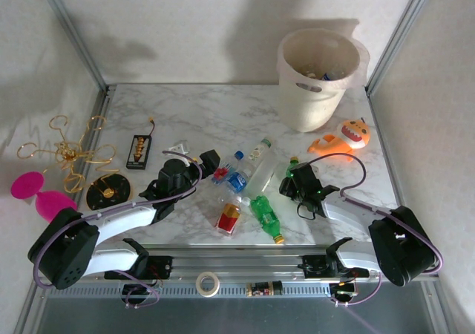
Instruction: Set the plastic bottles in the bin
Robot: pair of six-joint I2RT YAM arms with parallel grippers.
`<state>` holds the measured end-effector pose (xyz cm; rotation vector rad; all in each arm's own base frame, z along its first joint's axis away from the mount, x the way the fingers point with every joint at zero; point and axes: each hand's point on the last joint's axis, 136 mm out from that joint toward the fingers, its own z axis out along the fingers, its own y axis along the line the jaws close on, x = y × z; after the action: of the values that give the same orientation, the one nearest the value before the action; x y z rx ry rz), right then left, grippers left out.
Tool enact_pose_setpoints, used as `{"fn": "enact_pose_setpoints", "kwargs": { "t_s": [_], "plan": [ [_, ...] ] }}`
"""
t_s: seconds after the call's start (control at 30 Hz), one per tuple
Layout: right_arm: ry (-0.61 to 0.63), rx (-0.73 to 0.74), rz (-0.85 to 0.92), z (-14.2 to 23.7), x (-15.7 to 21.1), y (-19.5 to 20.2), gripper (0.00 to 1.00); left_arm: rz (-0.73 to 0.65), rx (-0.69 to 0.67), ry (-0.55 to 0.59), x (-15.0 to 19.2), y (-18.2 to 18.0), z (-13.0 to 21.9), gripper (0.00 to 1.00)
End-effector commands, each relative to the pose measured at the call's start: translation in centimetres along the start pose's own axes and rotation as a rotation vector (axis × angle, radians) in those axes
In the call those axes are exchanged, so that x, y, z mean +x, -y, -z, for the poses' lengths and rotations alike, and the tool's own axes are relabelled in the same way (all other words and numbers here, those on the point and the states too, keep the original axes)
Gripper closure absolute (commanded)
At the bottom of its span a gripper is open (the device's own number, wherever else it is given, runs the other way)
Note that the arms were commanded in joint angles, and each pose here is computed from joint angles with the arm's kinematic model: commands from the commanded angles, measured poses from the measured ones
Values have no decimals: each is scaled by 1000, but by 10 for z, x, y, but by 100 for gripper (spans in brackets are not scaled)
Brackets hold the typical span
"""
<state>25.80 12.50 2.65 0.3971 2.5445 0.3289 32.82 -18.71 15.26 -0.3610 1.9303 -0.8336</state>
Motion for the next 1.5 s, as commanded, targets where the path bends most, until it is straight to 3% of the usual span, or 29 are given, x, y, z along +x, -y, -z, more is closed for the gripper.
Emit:
{"fn": "enact_pose_setpoints", "kwargs": {
  "t_s": [0.0, 0.33, 0.7, 0.73, 0.87, 0.93, 1.3, 1.47],
  "plan": [
    [0, -35, 20, 1, -4, -12, 43, 14, -13, 37, -7, -5, 3, 0],
    [52, -172, 48, 17, -14, -35, 51, 16, -20, 40, -7, -8, 5, 0],
    [309, -511, 149, 88, -77, -110, 60, 24, -17, 37, -6, -8, 2, 0],
    [336, -524, 160, 95, -85, -117, 65, 25, -15, 37, -6, -7, 2, 0],
    [430, -537, 206, 116, -118, -139, 83, 31, -10, 40, -7, -5, 2, 0],
    [471, -539, 228, 125, -132, -149, 100, 31, -8, 39, -7, -5, 3, 0],
    [776, -390, 308, 193, -248, -171, 100, 22, -15, 59, -12, -5, 9, 1],
    [806, -323, 298, 197, -304, -159, 100, 23, -12, 62, -13, -5, 11, 0]
  ]
}}
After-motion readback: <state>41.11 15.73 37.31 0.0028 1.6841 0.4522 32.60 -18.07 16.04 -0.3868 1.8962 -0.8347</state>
